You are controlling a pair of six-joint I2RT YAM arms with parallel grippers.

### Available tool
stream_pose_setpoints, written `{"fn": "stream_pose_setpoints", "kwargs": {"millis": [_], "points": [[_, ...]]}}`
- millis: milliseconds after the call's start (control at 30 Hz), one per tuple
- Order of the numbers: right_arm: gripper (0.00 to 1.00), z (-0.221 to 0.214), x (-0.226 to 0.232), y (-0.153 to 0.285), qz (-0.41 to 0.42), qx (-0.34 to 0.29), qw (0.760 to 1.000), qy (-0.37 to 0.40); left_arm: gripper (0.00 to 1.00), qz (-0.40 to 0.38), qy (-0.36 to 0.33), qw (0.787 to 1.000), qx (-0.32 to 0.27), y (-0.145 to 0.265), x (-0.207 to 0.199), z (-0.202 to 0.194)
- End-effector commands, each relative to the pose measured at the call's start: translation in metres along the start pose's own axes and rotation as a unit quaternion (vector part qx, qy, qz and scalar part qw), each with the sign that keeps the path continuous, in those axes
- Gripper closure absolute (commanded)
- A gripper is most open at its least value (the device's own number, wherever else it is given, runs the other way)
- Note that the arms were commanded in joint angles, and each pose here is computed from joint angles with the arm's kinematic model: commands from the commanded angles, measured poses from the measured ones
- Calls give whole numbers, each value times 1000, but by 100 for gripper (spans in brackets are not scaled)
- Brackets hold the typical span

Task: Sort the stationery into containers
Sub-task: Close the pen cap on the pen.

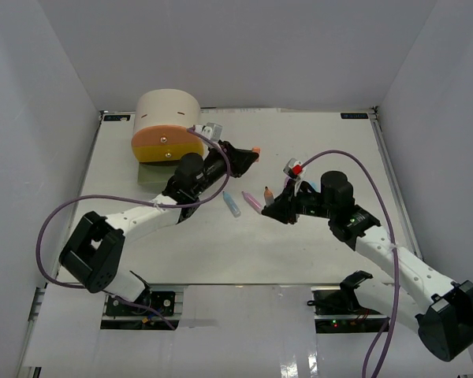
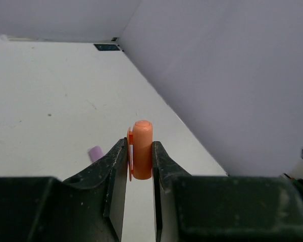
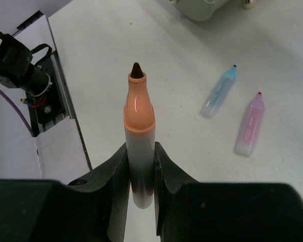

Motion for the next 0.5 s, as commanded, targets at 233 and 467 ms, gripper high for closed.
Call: {"fn": "stream_pose_setpoints", "kwargs": {"millis": [233,467], "points": [[91,72,23,-13,118,-86,986,79,96,-192,-29,978,-71,43,-88,50],[91,86,22,-18,131,-101,982,94,95,-254,-21,964,-75,59,-111,53]]}}
Point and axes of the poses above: each gripper's point midway between its finger pads, its own y axis back along the fingers, its own x axis along the line the jaws close on, z = x × y, the point moved 1 cm from there along y, back along the fingers, and after that the axes turned 8 degrees about y, right-handed, at the moved point
